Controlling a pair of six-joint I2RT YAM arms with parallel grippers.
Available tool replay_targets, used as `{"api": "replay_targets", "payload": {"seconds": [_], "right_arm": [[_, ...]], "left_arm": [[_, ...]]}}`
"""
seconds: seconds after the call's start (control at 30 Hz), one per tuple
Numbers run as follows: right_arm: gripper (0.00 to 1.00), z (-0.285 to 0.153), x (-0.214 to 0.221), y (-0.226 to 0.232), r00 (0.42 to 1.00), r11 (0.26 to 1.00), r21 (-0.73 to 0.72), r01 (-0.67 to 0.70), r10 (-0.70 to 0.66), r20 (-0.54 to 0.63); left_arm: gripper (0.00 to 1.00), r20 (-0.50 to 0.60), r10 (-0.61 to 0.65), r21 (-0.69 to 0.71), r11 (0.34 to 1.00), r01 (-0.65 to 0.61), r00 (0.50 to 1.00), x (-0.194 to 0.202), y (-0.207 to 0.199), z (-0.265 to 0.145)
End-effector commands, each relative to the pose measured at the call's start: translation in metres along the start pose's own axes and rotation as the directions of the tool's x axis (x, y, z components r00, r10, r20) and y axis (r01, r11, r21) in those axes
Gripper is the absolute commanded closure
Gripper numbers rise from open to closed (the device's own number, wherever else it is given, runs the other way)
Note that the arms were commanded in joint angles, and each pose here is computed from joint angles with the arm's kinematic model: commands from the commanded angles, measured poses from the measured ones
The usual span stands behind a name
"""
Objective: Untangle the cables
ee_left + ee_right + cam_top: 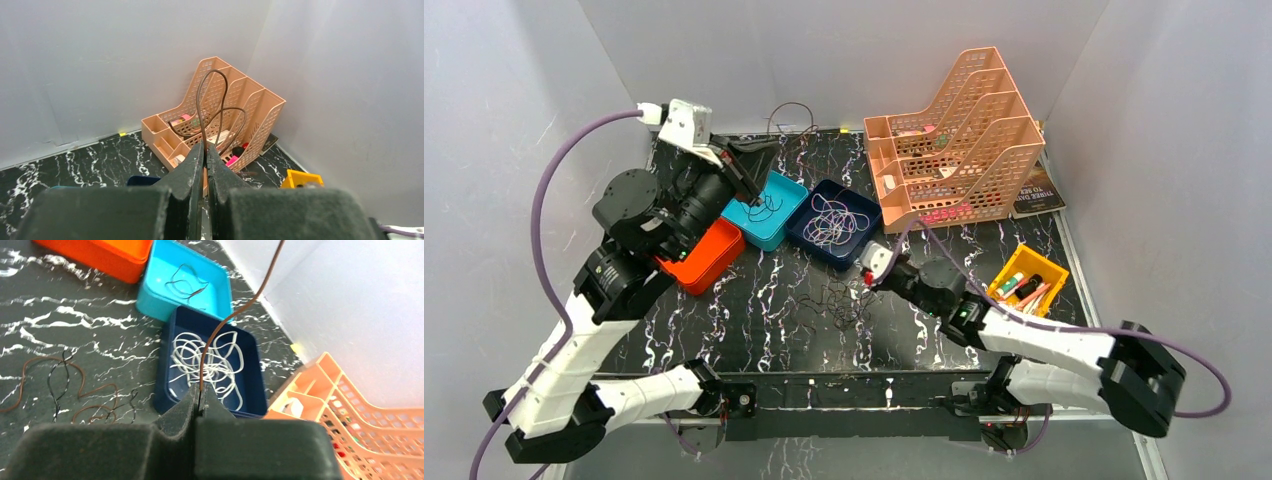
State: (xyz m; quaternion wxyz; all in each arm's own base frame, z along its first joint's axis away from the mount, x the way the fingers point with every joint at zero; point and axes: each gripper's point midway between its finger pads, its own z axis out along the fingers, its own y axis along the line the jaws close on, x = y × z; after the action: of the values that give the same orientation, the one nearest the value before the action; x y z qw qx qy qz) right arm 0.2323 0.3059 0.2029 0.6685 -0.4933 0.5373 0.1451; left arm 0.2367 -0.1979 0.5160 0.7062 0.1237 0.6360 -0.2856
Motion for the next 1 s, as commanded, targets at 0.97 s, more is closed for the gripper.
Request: {"api": "replay_targets", "payload": {"seconds": [0.97], "right_arm": [[1.0, 0.049, -0.158, -0.122, 0.897, 0.883, 0.189, -0.429, 0.393, 0.202]], "left_arm": [[1.0, -0.336, -0.12, -0.369, 0.929, -0.013, 0.934, 0.193, 0.092, 0.018]]}}
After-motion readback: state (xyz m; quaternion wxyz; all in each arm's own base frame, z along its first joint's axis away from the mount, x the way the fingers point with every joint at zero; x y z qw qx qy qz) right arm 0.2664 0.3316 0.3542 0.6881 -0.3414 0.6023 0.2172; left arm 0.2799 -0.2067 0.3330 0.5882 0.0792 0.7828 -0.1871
